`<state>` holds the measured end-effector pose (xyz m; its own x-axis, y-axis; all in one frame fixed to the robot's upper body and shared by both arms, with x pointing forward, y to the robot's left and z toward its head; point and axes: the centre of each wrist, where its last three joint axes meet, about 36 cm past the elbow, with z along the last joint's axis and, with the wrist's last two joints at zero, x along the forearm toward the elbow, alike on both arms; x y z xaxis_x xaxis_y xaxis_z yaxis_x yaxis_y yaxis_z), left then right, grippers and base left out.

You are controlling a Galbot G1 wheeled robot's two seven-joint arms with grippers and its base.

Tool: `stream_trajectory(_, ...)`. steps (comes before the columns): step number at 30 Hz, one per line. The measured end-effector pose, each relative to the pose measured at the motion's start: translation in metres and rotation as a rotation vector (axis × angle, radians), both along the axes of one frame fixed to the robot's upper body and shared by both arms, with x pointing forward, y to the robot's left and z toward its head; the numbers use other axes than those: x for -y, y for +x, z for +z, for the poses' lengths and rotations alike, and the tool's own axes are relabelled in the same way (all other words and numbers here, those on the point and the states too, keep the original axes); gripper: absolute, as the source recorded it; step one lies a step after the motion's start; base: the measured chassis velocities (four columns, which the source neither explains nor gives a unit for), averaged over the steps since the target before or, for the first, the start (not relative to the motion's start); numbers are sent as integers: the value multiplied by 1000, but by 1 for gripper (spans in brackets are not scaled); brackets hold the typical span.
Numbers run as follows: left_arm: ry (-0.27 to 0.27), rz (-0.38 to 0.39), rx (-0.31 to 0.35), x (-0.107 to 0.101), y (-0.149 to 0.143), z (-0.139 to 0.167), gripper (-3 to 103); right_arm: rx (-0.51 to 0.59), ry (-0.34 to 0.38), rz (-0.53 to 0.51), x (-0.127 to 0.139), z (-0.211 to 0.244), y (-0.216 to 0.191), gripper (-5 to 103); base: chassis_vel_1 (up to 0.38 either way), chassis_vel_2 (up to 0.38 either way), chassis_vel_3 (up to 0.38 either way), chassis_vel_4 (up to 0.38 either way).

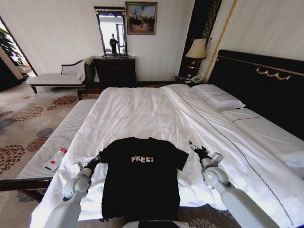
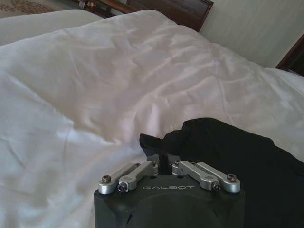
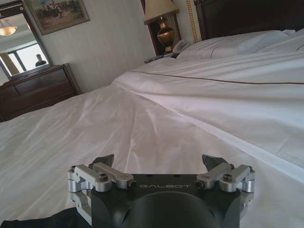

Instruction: Fold the clothes on the bed.

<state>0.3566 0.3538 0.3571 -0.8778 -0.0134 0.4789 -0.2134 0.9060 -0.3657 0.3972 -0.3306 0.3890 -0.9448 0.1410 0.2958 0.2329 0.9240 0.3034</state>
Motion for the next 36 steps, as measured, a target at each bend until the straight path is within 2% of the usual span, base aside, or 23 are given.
stream_trajectory(2,-12,5,-37,0,-7,1,22,3,2,0,-1,1,1,100,0,0,0,0)
stream_trajectory(4,-11,6,-45,0,-9,1,22,3,2,0,-1,1,1,100,0,0,0,0)
stream_trajectory(7,-12,13,-64,-8,-12,2,39,2,1,2,-1,0,1,100,0,0,0,0)
stream_trajectory(9,-20,14,-63,-9,-12,4,39,1,1,1,-1,-1,1,100,0,0,0,0)
stream_trajectory(13,-74,12,-32,-13,-3,18,60,-1,0,2,-1,-2,1,100,0,0,0,0)
stream_trajectory(15,-89,15,-24,-14,1,20,60,-1,-1,2,-1,-2,1,100,0,0,0,0)
stream_trajectory(18,-156,43,-23,-19,16,21,77,-2,-3,1,-1,-2,1,100,0,0,0,0)
stream_trajectory(19,-161,47,-26,-20,18,20,82,-3,-3,1,0,-3,1,100,0,0,0,0)
stream_trajectory(21,-165,50,-30,-21,20,18,82,-3,-3,1,0,-3,1,100,0,0,0,0)
stream_trajectory(22,-170,57,-46,-22,23,11,92,-4,-4,0,0,-3,1,100,0,0,0,0)
stream_trajectory(23,-176,64,-60,-24,26,4,96,-5,-4,0,0,-3,1,100,0,0,0,0)
stream_trajectory(24,-178,65,-62,-24,26,2,96,-6,-4,0,0,-4,1,100,0,0,0,0)
stream_trajectory(25,-181,67,-64,-25,27,0,102,-8,-5,-1,1,-4,1,100,0,0,0,0)
stream_trajectory(27,-188,70,-56,-26,29,-5,100,-11,-7,-3,2,-5,1,100,0,0,0,0)
stream_trajectory(28,-193,68,-45,-27,30,-9,94,-12,-9,-4,2,-6,1,100,0,0,0,0)
stream_trajectory(30,-194,68,-33,-28,31,-12,94,-14,-11,-4,2,-7,1,100,0,0,0,0)
stream_trajectory(34,-201,70,-5,-27,32,-18,73,-14,-11,0,1,-7,2,100,0,0,0,0)
stream_trajectory(35,-201,70,-5,-27,32,-18,73,-14,-11,0,1,-7,2,100,0,0,0,0)
stream_trajectory(36,-202,70,-2,-27,32,-18,67,-14,-11,1,0,-6,3,100,0,0,0,0)
